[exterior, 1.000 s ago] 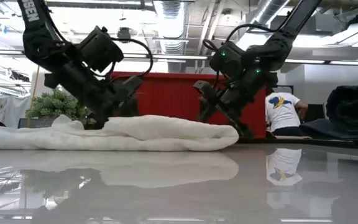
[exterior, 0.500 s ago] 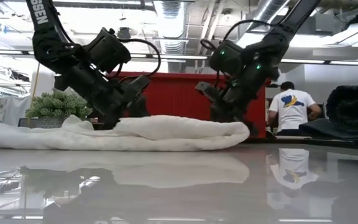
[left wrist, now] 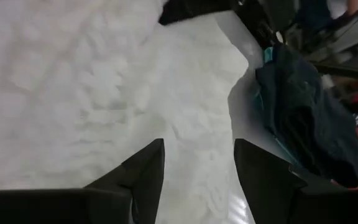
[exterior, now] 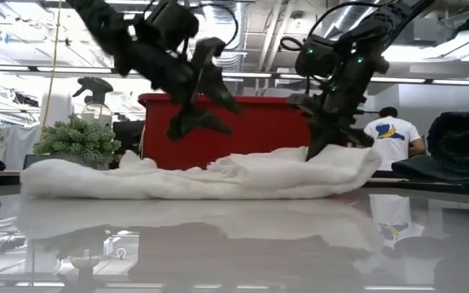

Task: Fold Laundry from Bin
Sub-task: Fold the white t-shirt

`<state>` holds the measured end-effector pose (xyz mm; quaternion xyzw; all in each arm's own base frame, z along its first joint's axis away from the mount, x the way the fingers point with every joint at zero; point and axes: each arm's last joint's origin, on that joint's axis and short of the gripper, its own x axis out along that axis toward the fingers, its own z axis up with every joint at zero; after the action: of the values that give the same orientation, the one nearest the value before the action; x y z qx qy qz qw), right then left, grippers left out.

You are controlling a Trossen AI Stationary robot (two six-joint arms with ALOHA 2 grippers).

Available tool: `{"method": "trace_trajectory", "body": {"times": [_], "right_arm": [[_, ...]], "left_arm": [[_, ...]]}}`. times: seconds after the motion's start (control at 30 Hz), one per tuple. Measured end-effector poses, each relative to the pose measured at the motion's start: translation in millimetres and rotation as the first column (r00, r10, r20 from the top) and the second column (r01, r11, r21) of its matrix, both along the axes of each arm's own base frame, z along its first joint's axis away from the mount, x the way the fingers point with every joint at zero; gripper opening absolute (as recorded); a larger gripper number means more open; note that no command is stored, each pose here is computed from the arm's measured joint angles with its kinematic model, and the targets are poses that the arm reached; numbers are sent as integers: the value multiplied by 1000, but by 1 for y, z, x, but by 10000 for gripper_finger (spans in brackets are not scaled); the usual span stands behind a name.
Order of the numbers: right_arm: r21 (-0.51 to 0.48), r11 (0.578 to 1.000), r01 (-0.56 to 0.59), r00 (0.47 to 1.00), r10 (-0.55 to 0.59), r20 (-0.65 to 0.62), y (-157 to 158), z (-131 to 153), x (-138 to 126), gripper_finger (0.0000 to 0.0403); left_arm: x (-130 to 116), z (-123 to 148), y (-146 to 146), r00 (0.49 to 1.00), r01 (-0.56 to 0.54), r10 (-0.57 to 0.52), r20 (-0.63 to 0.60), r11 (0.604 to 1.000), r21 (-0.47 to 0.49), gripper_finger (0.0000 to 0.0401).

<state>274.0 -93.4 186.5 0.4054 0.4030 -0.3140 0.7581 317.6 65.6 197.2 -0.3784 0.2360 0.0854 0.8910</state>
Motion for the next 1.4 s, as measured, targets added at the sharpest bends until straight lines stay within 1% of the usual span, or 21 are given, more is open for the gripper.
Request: {"method": "trace_trajectory", "body": {"times": [0.07, 0.17, 0.23, 0.3, 0.43, 0.5, 0.57, 0.63, 0.67, 0.73, 0.8, 0.87, 0.93, 1.03, 1.1, 1.27, 1.33, 1.4], "right_arm": [[3, 1000, 4, 1000, -4, -16, -1, 4, -6, 45], [8, 999, 33, 999, -33, -26, -5, 11, -15, 45], [11, 998, 68, 998, -68, -1, -8, 19, -21, 45], [13, 995, 96, 994, -96, 52, -9, 30, -24, 45], [37, 991, 128, 975, -133, 178, -5, 50, -28, 45], [49, 990, 129, 960, -137, 245, -1, 59, -28, 45], [55, 989, 135, 940, -146, 309, 1, 66, -25, 45], [65, 988, 140, 925, -154, 346, 3, 69, -23, 45], [68, 987, 145, 922, -160, 352, 3, 70, -22, 45], [68, 984, 167, 924, -180, 338, 4, 68, -22, 45], [70, 978, 196, 929, -208, 307, 3, 64, -22, 45], [70, 974, 215, 937, -226, 266, 1, 59, -24, 45], [70, 973, 221, 937, -232, 260, -1, 57, -22, 45], [69, 971, 227, 939, -238, 249, -1, 56, -23, 45], [64, 972, 227, 938, -236, 253, -3, 57, -24, 45], [51, 971, 234, 939, -239, 248, -7, 57, -27, 45], [50, 970, 236, 938, -241, 248, -8, 58, -27, 45], [44, 972, 230, 941, -234, 243, -8, 57, -28, 45]], "left_arm": [[-4, 19, 3, 1000, 10, -10, -12, 999, 39, 183], [-14, 51, 7, 1000, 18, -19, 7, 996, 90, 183], [-24, 71, 6, 999, 23, -26, 25, 992, 122, 183], [-37, 87, 3, 999, 24, -30, 39, 989, 146, 183], [-64, 109, -4, 999, -15, 7, 47, 984, 179, 183], [-77, 118, -8, 998, -43, 34, 47, 976, 211, 183], [-88, 123, -11, 997, -69, 60, 41, 968, 241, 183], [-95, 125, -15, 998, -65, 62, 19, 962, 264, 183], [-96, 123, -17, 998, -54, 55, 7, 961, 273, 183], [-97, 109, -21, 999, -18, 30, -38, 960, 279, 183], [-95, 87, -24, 997, 9, 13, -80, 963, 271, 183], [-91, 63, -27, 996, 26, -1, -92, 963, 267, 183], [-90, 40, -27, 994, 32, -4, -107, 964, 265, 182], [-92, 7, -27, 983, 39, 4, -183, 972, 232, 170], [-95, -11, -29, 966, 66, -9, -259, 975, 212, 153], [-85, -33, -35, 958, 119, -50, -284, 965, 233, 94], [-81, -41, -37, 950, 123, -42, -309, 962, 245, 67], [-73, -49, -37, 954, 110, -28, -297, 958, 263, 40]]}}
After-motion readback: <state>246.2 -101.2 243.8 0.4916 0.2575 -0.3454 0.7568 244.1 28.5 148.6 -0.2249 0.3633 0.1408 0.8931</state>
